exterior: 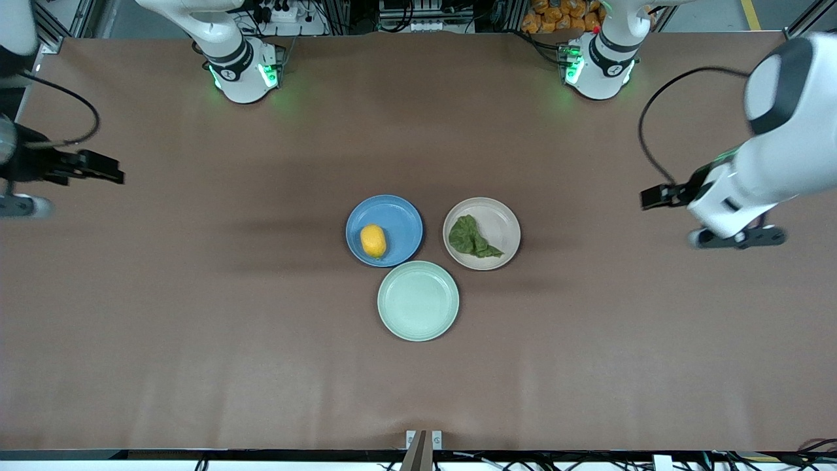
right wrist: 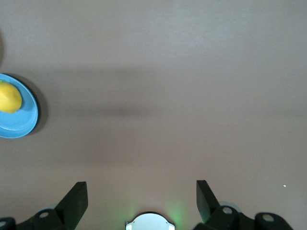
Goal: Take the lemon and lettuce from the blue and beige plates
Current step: 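Move both grippers from rest toward the blue and beige plates, then lower the right gripper onto the lemon while the left gripper lowers onto lettuce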
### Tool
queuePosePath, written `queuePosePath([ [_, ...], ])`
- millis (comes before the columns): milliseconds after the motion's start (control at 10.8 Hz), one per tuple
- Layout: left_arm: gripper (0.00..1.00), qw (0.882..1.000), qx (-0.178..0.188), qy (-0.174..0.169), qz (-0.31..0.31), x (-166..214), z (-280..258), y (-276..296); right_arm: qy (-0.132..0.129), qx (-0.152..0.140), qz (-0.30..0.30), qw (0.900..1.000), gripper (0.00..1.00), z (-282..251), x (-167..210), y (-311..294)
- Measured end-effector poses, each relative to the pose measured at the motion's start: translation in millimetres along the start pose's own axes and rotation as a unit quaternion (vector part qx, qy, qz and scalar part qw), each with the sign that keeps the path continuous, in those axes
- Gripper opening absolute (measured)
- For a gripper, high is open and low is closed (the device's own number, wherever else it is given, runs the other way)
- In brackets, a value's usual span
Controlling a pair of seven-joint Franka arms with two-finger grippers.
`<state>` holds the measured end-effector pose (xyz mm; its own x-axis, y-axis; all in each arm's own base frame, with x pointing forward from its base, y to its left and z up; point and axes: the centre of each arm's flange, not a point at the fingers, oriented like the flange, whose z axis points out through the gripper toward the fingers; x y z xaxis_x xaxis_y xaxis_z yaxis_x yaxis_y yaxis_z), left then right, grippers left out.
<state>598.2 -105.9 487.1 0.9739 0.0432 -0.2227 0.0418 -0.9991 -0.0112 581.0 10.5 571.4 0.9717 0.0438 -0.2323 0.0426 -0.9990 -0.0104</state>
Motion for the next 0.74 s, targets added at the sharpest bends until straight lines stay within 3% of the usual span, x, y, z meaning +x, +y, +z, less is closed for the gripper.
queuePosePath([
  [277, 1.0, 1.0, 0.0, -0.01, -0.028, 19.8, 51.2, 53.7, 0.005, -0.004, -0.054, 0.999, 1.0, 53.9, 50.7, -72.4],
  [553, 1.0, 0.998, 0.004, -0.01, -0.057, 22.0, 101.0, 107.7, 0.006, 0.035, -0.043, 0.998, 1.0, 122.7, 94.9, -142.9],
  [738, 1.0, 0.997, 0.001, 0.004, -0.077, 13.8, 138.1, 139.7, 0.0, 0.034, -0.031, 0.999, 1.0, 163.2, 105.3, -196.6],
])
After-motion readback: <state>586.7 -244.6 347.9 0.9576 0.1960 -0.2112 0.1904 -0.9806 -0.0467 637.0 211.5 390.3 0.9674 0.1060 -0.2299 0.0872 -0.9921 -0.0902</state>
